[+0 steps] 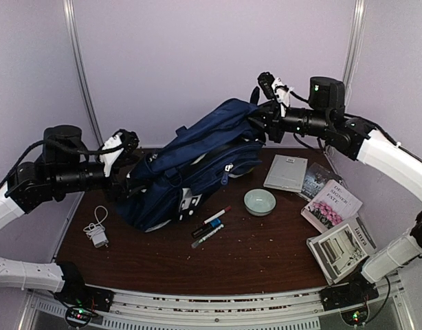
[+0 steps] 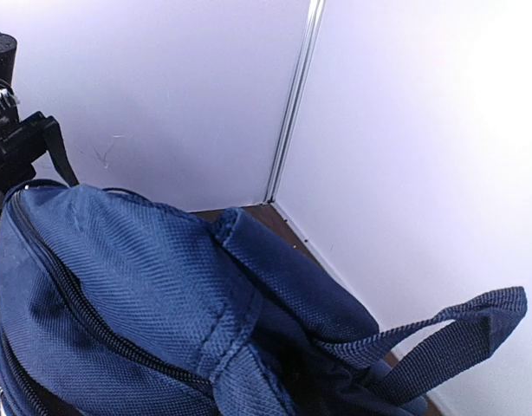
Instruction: Pack the student bag
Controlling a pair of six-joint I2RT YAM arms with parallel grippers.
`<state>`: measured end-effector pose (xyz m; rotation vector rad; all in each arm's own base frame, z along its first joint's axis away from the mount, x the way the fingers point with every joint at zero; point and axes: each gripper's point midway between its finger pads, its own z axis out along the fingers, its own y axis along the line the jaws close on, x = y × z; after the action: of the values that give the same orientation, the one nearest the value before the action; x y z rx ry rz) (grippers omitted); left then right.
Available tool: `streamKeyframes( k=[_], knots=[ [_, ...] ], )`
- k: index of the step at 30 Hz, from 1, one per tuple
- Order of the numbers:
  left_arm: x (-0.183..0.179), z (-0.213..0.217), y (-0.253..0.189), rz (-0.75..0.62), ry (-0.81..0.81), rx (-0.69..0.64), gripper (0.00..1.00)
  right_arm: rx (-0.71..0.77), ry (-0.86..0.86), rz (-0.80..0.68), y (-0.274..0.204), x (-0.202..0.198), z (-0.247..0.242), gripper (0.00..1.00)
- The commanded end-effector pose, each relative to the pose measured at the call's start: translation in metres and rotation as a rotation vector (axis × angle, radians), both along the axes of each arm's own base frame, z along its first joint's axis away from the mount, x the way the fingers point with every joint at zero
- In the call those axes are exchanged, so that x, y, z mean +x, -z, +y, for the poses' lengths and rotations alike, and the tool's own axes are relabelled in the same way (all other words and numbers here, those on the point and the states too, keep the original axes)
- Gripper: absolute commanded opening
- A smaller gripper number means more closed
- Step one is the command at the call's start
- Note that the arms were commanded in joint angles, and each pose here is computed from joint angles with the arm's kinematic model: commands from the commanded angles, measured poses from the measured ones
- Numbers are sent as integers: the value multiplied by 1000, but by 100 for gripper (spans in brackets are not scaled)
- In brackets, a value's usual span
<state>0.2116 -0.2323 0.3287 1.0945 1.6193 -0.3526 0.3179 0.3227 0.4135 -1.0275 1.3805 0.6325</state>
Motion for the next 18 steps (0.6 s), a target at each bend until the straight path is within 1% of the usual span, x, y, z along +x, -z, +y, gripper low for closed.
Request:
streamKeyframes(
  k=[1, 4, 6, 8, 10, 13, 14, 16, 18],
  knots=[
    [-17, -19, -11, -49, 126, 42, 79, 41, -46, -181, -58, -20, 3, 0],
    [-32, -33, 7, -46, 208, 152, 84, 29, -53, -189, -57, -20, 9, 0],
    [-48, -44, 9, -17, 294, 166, 86, -6, -30, -191, -50, -16, 14, 0],
    [-64, -53, 0, -4, 379, 136, 91, -33, -6, -198, -43, -13, 19, 0],
    [-80, -56, -15, -12, 460, 76, 97, -57, 4, -203, -37, -13, 25, 0],
    [-101, -50, -48, -109, 533, -67, 98, -78, 7, -200, -29, -14, 33, 0],
    [-104, -46, -62, -154, 525, -129, 98, -78, 6, -195, -28, -14, 34, 0],
    [-94, -34, -89, -217, 419, -252, 98, -73, 15, -182, -27, -13, 37, 0],
    [-70, -29, -109, -205, 267, -316, 98, -81, 40, -175, -26, -13, 40, 0]
  ],
)
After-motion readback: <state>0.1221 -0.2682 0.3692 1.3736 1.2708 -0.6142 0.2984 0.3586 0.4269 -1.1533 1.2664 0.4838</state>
